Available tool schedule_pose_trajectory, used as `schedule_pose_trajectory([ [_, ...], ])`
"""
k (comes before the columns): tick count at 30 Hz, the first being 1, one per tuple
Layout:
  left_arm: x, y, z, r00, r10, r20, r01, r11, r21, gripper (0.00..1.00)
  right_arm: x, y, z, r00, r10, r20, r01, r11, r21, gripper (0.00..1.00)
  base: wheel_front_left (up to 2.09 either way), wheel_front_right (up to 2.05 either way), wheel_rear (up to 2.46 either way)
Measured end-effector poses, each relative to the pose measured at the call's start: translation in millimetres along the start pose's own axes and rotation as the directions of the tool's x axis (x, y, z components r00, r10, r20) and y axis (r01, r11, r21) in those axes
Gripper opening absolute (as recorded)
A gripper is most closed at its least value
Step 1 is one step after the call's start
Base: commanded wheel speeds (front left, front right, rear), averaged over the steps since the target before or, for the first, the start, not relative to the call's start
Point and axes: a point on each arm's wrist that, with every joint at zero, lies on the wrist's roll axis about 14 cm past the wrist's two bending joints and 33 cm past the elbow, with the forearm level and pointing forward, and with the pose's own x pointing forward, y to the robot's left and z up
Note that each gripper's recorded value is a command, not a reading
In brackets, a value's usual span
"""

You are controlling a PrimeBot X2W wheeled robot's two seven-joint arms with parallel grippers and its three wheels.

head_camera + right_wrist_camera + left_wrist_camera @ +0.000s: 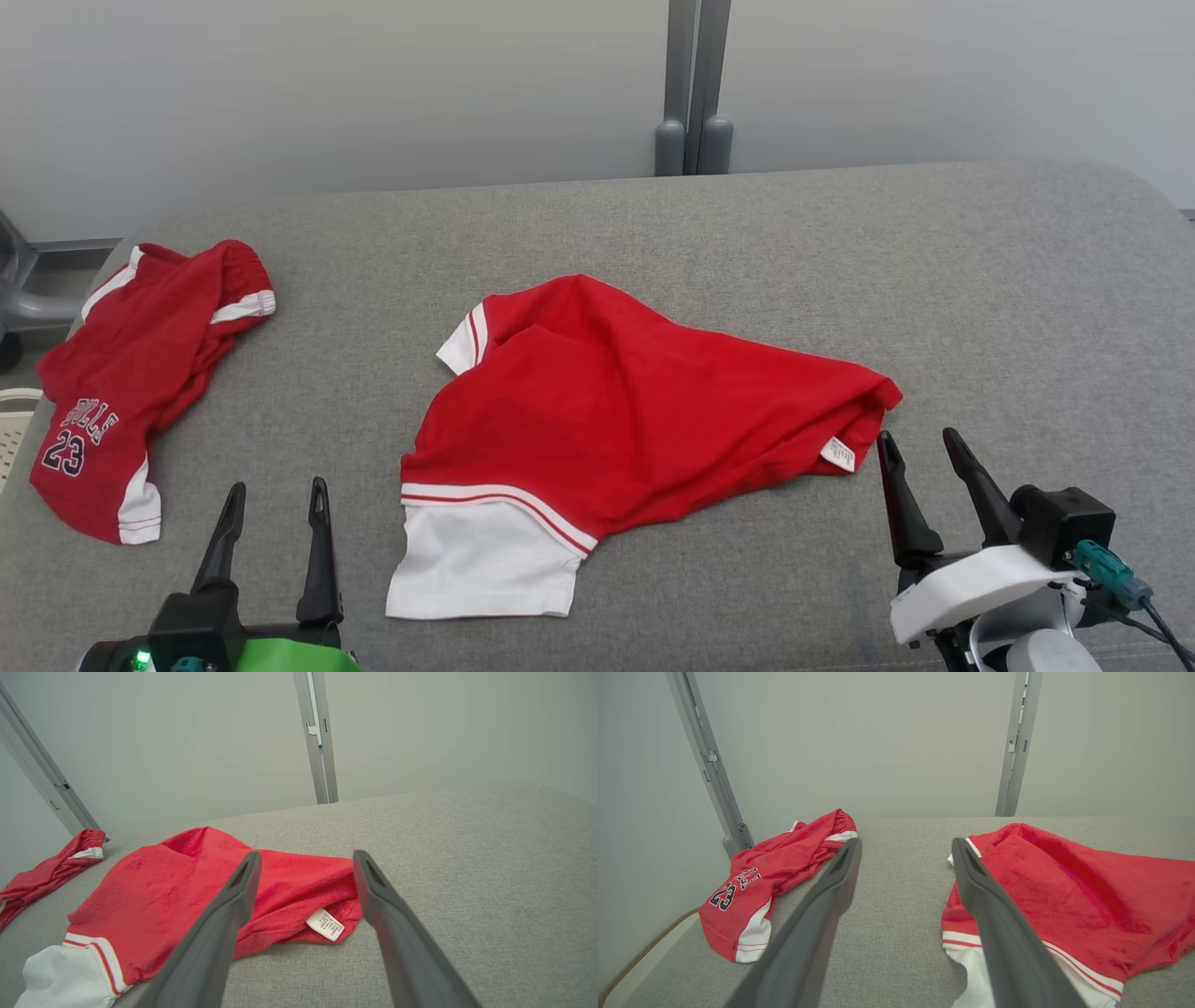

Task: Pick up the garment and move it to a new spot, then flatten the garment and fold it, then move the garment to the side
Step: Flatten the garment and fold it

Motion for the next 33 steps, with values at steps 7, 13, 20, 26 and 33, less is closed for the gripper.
schedule_pose_trajectory([
  [7, 1.3, -0.7, -0.1, 1.000, -0.003, 0.000, 0.003, 1.000, -0.001, 1.00, 0.3, -0.6, -0.3, 1.000, 0.000, -0.001, 0.000, 1.000, -0.001, 1.00, 0.00, 0.00, 0.00],
  [13, 1.6, -1.3, -1.3, 1.000, -0.007, -0.004, 0.007, 1.000, -0.002, 1.00, 0.0, 0.3, -0.1, 1.000, 0.002, 0.002, -0.002, 1.000, -0.001, 1.00, 0.00, 0.00, 0.00],
  [20, 2.0, -2.0, -1.6, 1.000, -0.011, -0.005, 0.011, 1.000, -0.001, 1.00, 0.0, 1.2, 0.0, 1.000, 0.005, 0.003, -0.005, 1.000, -0.001, 1.00, 0.00, 0.00, 0.00],
  [26, 1.8, -1.7, -2.3, 1.000, -0.011, -0.007, 0.011, 1.000, -0.001, 1.00, 0.7, 2.1, 0.1, 1.000, 0.009, 0.003, -0.009, 1.000, -0.001, 1.00, 0.00, 0.00, 0.00],
  [33, 1.4, -1.6, -2.2, 1.000, -0.011, -0.007, 0.011, 1.000, 0.000, 1.00, 0.9, 3.6, 0.5, 1.000, 0.013, 0.004, -0.013, 1.000, -0.002, 1.00, 0.00, 0.00, 0.00],
])
